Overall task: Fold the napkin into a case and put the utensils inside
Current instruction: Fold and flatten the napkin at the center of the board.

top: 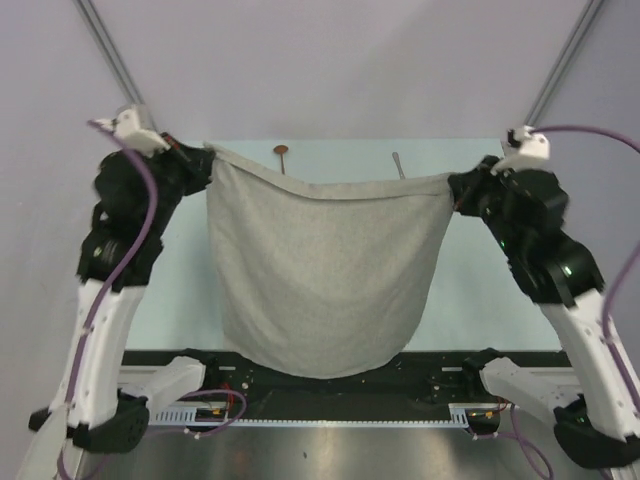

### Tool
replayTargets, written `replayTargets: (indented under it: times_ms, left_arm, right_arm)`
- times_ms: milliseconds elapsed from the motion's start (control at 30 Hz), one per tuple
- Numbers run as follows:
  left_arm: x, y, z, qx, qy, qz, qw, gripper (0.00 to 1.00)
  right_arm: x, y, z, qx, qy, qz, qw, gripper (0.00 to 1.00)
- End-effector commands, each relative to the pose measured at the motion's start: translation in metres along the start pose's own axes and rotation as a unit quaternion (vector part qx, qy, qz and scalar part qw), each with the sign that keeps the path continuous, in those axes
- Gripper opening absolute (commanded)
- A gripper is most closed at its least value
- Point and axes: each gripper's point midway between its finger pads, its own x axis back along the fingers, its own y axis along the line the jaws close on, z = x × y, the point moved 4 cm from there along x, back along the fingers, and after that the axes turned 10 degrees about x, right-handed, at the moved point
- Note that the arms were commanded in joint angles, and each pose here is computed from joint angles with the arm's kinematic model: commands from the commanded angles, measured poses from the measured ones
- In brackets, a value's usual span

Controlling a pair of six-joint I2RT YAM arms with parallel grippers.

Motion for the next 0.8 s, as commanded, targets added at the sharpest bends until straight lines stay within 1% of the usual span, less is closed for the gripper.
replayTargets:
  times_ms: [0,33,67,100,133,167,200,267,300,367,400,467,533,600,700,767]
  left_arm:
    - [-0.069,0.036,0.033,-0.006,0.031,-0.078,0.996,0.0]
    - [-0.078,0.043,0.038,-0.004,0.036,-0.091,0.995,0.0]
    - [-0.099,0.056,0.048,0.0,0.051,-0.112,0.992,0.0]
    - [-0.108,0.062,0.052,0.006,0.055,-0.123,0.991,0.0]
    - [-0.12,0.066,0.056,0.012,0.054,-0.126,0.991,0.0]
    - [-0.139,0.079,0.073,0.019,0.077,-0.141,0.987,0.0]
    - [-0.149,0.084,0.079,0.021,0.085,-0.147,0.985,0.0]
    - [-0.17,0.097,0.09,0.025,0.089,-0.167,0.982,0.0]
    - [-0.186,0.113,0.107,0.027,0.106,-0.188,0.976,0.0]
    - [-0.201,0.123,0.112,0.035,0.106,-0.198,0.974,0.0]
    - [-0.212,0.135,0.126,0.035,0.122,-0.209,0.97,0.0]
    - [-0.223,0.136,0.13,0.039,0.131,-0.209,0.968,0.0]
    - [-0.228,0.143,0.145,0.047,0.156,-0.221,0.962,0.0]
    - [-0.224,0.149,0.149,0.05,0.163,-0.239,0.956,0.0]
    - [-0.202,0.161,0.162,0.059,0.191,-0.284,0.938,0.0]
    - [-0.176,0.17,0.172,0.058,0.214,-0.306,0.926,0.0]
  right_arm:
    - [-0.065,-0.026,0.018,-0.021,0.039,0.024,0.999,0.0]
    - [-0.079,-0.043,0.025,-0.038,0.047,0.04,0.997,0.0]
    - [-0.099,-0.046,0.047,-0.046,0.076,0.024,0.996,0.0]
    - [-0.114,-0.049,0.047,-0.046,0.061,0.021,0.997,0.0]
    - [-0.126,-0.054,0.052,-0.047,0.065,0.024,0.996,0.0]
    - [-0.138,-0.052,0.048,-0.048,0.058,0.01,0.997,0.0]
    - [-0.162,-0.057,0.068,-0.051,0.085,0.013,0.995,0.0]
    - [-0.186,-0.063,0.079,-0.056,0.1,0.007,0.993,0.0]
    - [-0.207,-0.068,0.094,-0.06,0.123,0.007,0.991,0.0]
    - [-0.227,-0.07,0.106,-0.065,0.145,-0.011,0.987,0.0]
    - [-0.242,-0.072,0.12,-0.067,0.16,-0.012,0.985,0.0]
    - [-0.252,-0.072,0.131,-0.07,0.181,-0.02,0.981,0.0]
    - [-0.263,-0.071,0.146,-0.074,0.207,-0.027,0.975,0.0]
    - [-0.26,-0.073,0.155,-0.08,0.235,-0.025,0.968,0.0]
    - [-0.243,-0.074,0.167,-0.08,0.268,-0.014,0.96,0.0]
    - [-0.221,-0.077,0.177,-0.082,0.284,0.003,0.955,0.0]
